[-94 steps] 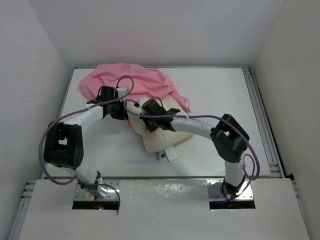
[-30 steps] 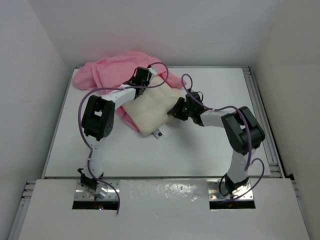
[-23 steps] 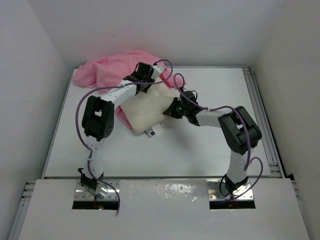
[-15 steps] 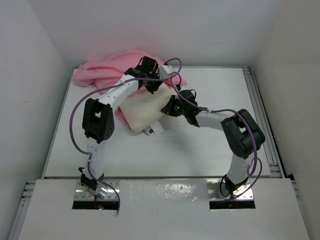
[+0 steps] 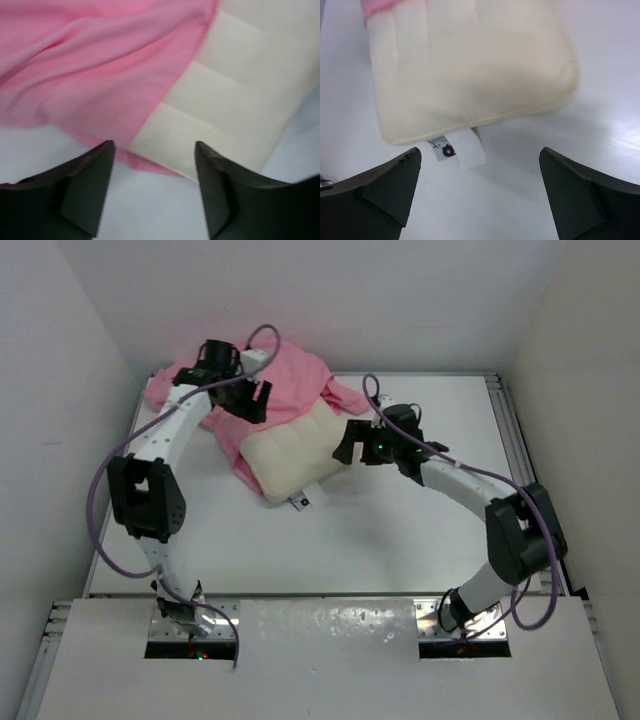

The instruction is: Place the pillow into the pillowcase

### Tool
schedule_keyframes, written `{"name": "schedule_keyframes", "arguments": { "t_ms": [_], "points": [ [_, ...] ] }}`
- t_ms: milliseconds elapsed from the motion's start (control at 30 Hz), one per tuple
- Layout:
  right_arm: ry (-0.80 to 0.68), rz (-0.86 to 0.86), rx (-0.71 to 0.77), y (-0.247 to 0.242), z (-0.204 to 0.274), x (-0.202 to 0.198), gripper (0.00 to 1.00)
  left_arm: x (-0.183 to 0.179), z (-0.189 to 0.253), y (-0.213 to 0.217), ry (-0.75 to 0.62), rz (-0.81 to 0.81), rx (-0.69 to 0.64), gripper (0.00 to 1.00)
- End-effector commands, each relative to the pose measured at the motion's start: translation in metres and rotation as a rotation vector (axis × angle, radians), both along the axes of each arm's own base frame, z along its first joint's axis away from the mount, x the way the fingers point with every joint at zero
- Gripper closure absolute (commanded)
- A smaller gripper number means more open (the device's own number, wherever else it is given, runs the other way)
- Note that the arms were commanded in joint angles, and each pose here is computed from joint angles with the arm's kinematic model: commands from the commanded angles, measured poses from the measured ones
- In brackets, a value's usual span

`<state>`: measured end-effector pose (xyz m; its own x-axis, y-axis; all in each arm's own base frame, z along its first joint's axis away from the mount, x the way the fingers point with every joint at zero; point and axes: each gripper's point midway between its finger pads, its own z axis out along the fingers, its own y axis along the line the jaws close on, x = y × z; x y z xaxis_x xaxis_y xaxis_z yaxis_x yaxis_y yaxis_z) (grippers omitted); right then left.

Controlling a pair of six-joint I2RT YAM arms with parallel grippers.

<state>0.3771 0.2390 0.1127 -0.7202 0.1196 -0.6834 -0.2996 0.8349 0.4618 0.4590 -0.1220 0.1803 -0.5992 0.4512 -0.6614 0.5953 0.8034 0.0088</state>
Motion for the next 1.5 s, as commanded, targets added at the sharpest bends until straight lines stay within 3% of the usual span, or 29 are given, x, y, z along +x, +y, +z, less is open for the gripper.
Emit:
{"name": "schedule_keyframes", "arguments": {
  "t_ms": [0, 33, 67, 100, 133, 200, 233, 267, 300, 367, 400, 433, 467, 533, 700, 800, 967, 1133, 1167, 1200, 1233, 1267, 1300, 1333, 1367, 1467],
  "points": [
    [-0.175, 0.010, -0.052, -0.037, 0.057, 0.017, 0.01, -0.019, 0.065, 0.024, -0.075, 0.231, -0.137, 0.42],
    [-0.182, 0.004, -0.054, -0.043, 0.063, 0.023, 0.07, -0.030, 0.070, 0.031, -0.069, 0.266, -0.158, 0.55],
    [-0.180, 0.003, -0.033, -0.050, 0.069, 0.031, 0.31, -0.044, 0.045, 0.042, 0.017, 0.338, -0.179, 0.89],
    [-0.178, -0.011, -0.015, -0.050, 0.074, 0.049, 0.63, -0.053, 0.031, 0.049, 0.059, 0.370, -0.178, 1.00],
    [-0.151, -0.062, 0.025, -0.053, 0.077, 0.061, 0.97, -0.063, 0.020, 0.057, 0.091, 0.402, -0.173, 1.00],
    [-0.135, -0.157, 0.069, -0.068, 0.074, 0.101, 0.91, -0.092, -0.031, 0.065, 0.231, 0.473, -0.140, 1.00],
    [-0.102, -0.209, 0.127, -0.069, 0.072, 0.113, 0.81, -0.103, -0.048, 0.066, 0.279, 0.491, -0.132, 1.00],
    [-0.100, -0.256, 0.161, -0.079, 0.070, 0.129, 0.63, -0.118, -0.075, 0.067, 0.346, 0.515, -0.119, 1.00],
    [-0.100, -0.283, 0.199, -0.080, 0.061, 0.151, 0.57, -0.124, -0.086, 0.065, 0.386, 0.546, -0.139, 1.00],
    [-0.070, -0.351, 0.285, -0.086, 0.051, 0.172, 0.35, -0.129, -0.110, 0.062, 0.446, 0.590, -0.170, 0.75],
    [-0.104, -0.362, 0.316, -0.085, 0.058, 0.189, 0.31, -0.126, -0.112, 0.060, 0.438, 0.592, -0.183, 0.66],
    [-0.046, -0.400, 0.337, -0.085, 0.030, 0.200, 0.28, -0.123, -0.116, 0.059, 0.437, 0.600, -0.188, 0.48],
    [-0.067, -0.427, 0.359, -0.090, 0.037, 0.217, 0.24, -0.113, -0.116, 0.056, 0.408, 0.624, -0.209, 0.42],
    [-0.001, -0.519, 0.376, -0.094, -0.002, 0.235, 0.22, -0.108, -0.123, 0.047, 0.421, 0.629, -0.223, 0.35],
    [0.041, -0.663, 0.452, -0.103, -0.042, 0.267, 0.21, -0.103, -0.147, 0.032, 0.517, 0.686, -0.271, 0.29],
    [0.076, -0.719, 0.394, -0.107, -0.074, 0.271, 0.20, -0.108, -0.166, 0.022, 0.610, 0.708, -0.316, 0.29],
    [0.077, -0.673, 0.438, -0.083, -0.093, 0.281, 0.20, -0.105, -0.185, 0.030, 0.641, 0.778, -0.302, 0.31],
    [0.108, -0.613, 0.425, -0.046, -0.106, 0.273, 0.26, -0.084, -0.191, 0.030, 0.619, 0.807, -0.360, 0.42],
    [0.114, -0.612, 0.421, -0.041, -0.111, 0.271, 0.30, -0.082, -0.193, 0.023, 0.617, 0.785, -0.363, 0.51],
    [0.117, -0.618, 0.421, -0.041, -0.113, 0.270, 0.37, -0.081, -0.193, 0.018, 0.615, 0.772, -0.368, 0.59],
    [0.119, -0.627, 0.421, -0.042, -0.116, 0.270, 0.55, -0.078, -0.192, 0.013, 0.614, 0.759, -0.376, 0.65],
    [0.123, -0.638, 0.427, -0.043, -0.118, 0.269, 0.63, -0.077, -0.192, 0.011, 0.615, 0.748, -0.378, 0.81],
    [0.121, -0.644, 0.432, -0.046, -0.120, 0.268, 0.73, -0.074, -0.191, 0.009, 0.607, 0.739, -0.384, 0.89],
    [0.116, -0.648, 0.434, -0.048, -0.118, 0.268, 0.91, -0.071, -0.190, 0.010, 0.601, 0.734, -0.390, 1.00],
    [0.098, -0.649, 0.439, -0.053, -0.108, 0.268, 1.00, -0.069, -0.189, 0.011, 0.594, 0.733, -0.399, 1.00],
    [0.061, -0.623, 0.418, -0.062, -0.091, 0.259, 1.00, -0.056, -0.164, 0.019, 0.559, 0.692, -0.470, 1.00]
  ]
}}
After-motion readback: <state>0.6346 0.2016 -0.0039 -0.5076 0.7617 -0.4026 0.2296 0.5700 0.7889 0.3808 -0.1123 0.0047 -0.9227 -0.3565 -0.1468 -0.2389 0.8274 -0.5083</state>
